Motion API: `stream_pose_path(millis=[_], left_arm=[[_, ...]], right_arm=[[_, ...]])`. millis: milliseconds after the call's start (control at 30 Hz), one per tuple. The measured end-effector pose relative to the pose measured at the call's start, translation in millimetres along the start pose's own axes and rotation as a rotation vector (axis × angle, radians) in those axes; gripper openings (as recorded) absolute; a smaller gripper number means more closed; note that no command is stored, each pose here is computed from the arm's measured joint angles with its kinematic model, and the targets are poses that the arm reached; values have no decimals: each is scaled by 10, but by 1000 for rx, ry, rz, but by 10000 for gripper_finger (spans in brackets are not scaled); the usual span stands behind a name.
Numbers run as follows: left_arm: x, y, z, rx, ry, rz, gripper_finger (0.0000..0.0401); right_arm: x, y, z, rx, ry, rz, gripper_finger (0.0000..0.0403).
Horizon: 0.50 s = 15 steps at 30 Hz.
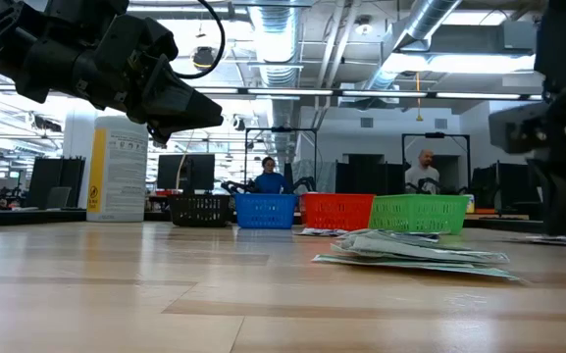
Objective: Pick & Place First Aid Supplies
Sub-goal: Put the orange pad into the green bin
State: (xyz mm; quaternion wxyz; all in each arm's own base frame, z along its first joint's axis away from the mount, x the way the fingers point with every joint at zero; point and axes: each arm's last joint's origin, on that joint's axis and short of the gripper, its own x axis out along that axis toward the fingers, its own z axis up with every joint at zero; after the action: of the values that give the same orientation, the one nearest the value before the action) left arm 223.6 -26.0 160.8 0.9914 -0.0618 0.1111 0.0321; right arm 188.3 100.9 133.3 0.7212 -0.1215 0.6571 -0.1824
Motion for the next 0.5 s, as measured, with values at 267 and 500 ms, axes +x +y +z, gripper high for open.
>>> stream_pose_path(millis=[267,500], left_arm=[[0,0,0,0,0,0,116],[0,0,0,0,0,0,116]], right_arm=[[-359,-34,287,-16,-183,-124,1],[-470,-85,416,-7,-224,-138,1]])
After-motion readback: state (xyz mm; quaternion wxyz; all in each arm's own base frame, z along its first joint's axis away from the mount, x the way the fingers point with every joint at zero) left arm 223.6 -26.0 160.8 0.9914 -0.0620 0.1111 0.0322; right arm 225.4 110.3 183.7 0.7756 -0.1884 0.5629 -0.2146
